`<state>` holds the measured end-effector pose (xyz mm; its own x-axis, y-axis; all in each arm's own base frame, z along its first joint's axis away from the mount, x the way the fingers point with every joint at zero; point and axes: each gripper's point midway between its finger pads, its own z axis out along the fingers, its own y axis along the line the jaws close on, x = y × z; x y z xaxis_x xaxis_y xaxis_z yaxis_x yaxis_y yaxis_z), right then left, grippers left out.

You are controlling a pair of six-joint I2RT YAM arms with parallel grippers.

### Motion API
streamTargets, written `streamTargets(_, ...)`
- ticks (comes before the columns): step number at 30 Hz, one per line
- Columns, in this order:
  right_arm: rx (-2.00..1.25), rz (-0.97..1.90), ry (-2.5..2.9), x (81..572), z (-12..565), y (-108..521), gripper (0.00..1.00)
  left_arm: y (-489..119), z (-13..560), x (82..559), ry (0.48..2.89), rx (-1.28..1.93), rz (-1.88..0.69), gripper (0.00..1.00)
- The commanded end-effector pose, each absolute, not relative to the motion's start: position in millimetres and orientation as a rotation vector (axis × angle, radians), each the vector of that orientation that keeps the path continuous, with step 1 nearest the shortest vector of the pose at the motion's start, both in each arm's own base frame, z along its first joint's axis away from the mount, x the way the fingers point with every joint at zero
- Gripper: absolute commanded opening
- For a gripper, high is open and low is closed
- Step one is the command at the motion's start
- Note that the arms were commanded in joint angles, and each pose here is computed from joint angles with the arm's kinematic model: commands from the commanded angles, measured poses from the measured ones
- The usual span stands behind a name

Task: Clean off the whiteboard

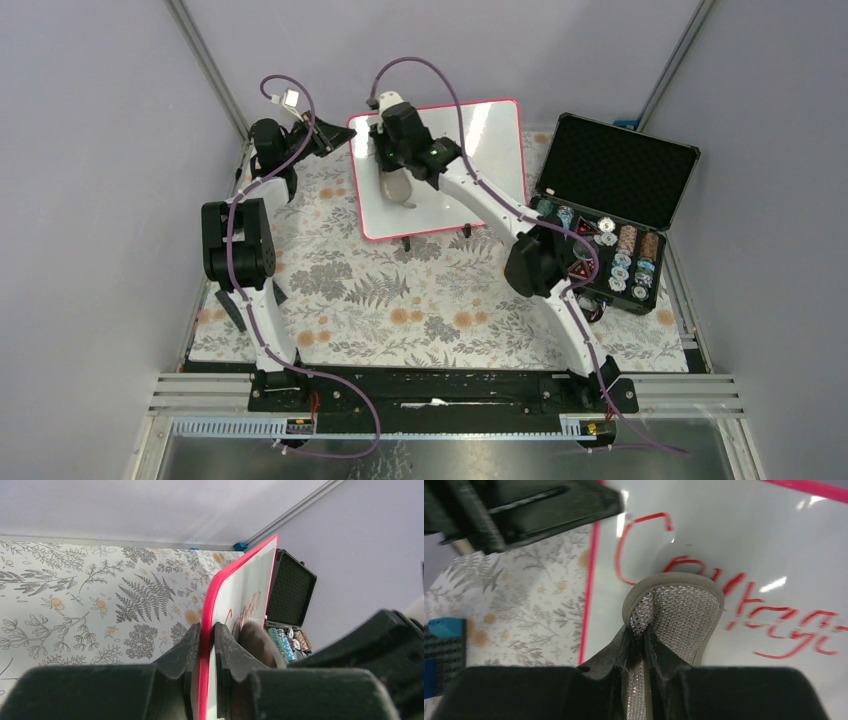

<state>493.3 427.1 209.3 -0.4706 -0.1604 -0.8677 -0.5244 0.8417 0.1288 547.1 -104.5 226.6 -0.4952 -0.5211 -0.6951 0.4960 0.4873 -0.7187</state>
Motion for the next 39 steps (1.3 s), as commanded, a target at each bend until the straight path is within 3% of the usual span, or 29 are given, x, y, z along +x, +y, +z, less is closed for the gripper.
streamTargets(1,-0.488,0.53,1.983,490,238,443,0.0,-108,242,545,1.656,0.057,-1.161,0.0)
streamTargets(22,-0.221,0.001,2.071,561,213,249,0.0,-107,227,539,1.717,0.071,-1.06,0.0)
streamTargets(28,-0.251,0.202,2.083,552,213,288,0.0,-109,226,540,1.722,0.071,-1.064,0.0)
streamTargets(39,-0.495,0.479,2.005,499,228,437,0.0,-115,230,537,1.721,0.088,-1.049,0.0)
